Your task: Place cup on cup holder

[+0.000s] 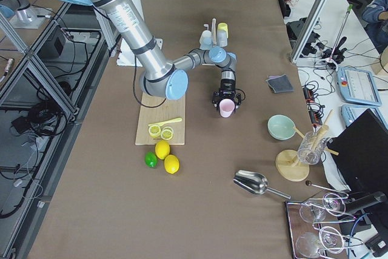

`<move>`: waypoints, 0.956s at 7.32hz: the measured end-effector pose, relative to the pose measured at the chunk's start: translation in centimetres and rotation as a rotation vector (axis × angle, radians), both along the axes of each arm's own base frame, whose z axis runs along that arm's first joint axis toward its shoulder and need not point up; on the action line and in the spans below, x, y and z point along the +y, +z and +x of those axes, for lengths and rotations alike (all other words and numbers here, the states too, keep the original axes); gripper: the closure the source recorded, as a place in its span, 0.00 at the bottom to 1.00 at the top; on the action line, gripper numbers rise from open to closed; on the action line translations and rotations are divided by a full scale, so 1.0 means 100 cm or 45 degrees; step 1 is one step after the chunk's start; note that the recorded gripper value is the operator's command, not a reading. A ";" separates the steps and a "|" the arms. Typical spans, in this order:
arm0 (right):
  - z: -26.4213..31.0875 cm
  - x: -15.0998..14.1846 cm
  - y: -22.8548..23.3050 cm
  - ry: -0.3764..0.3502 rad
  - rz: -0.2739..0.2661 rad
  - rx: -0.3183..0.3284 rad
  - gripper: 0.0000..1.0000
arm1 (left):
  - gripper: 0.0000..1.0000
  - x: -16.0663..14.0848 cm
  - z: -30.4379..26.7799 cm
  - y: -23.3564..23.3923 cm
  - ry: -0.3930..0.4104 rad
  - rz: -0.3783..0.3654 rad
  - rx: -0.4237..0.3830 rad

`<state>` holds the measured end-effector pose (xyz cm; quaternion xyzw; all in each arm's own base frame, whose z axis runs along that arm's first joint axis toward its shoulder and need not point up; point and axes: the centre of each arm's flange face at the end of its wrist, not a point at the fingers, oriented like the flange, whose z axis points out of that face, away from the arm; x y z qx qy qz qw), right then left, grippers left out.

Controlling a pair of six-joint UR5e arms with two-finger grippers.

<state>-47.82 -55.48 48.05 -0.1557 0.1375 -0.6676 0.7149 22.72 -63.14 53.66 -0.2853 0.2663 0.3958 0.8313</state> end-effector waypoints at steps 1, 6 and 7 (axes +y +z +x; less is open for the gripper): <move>0.002 -0.001 0.000 0.002 -0.001 0.000 0.01 | 1.00 -0.010 -0.034 -0.025 -0.063 0.059 0.035; 0.012 0.004 0.007 0.005 0.004 -0.007 0.15 | 1.00 0.015 -0.094 -0.136 -0.420 0.549 0.064; 0.013 0.004 0.008 0.006 0.004 -0.007 0.51 | 1.00 0.017 -0.095 -0.135 -0.490 0.657 0.084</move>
